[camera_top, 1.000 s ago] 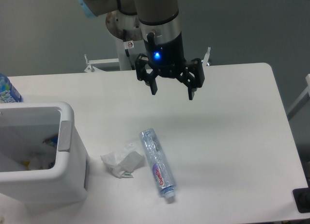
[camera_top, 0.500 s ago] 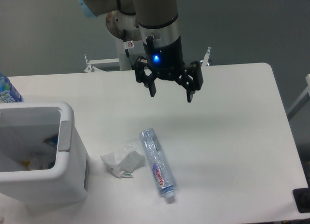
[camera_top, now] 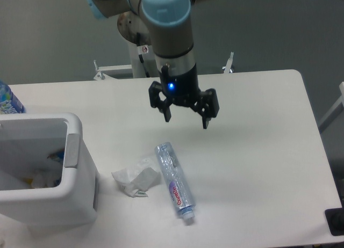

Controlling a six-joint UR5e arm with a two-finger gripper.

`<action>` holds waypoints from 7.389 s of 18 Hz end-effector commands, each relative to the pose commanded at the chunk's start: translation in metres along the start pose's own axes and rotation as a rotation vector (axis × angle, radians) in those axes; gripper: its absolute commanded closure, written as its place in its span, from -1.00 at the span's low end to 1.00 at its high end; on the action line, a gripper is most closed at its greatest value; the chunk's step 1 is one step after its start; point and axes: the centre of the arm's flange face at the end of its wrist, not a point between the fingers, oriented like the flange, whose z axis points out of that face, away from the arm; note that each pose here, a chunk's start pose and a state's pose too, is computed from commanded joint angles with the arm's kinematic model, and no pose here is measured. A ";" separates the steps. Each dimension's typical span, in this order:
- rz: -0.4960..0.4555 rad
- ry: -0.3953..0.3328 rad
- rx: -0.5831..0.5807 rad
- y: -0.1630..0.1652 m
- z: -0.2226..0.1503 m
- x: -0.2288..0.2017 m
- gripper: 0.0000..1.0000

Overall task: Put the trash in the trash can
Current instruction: 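Move the open gripper down toward the crumpled white tissue, then lower the gripper onto the tissue and close on it, then lift the tissue and carry it over the white trash bin, then open the gripper to drop the tissue into the bin, then move the gripper to the capped end of the water bottle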

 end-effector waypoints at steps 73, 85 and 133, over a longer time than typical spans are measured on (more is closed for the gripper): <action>-0.207 0.466 0.560 -0.131 -0.105 0.169 0.67; -0.379 0.373 0.588 -0.098 -0.108 0.066 -0.98; -0.689 0.102 -0.004 -0.081 0.252 -0.054 -0.98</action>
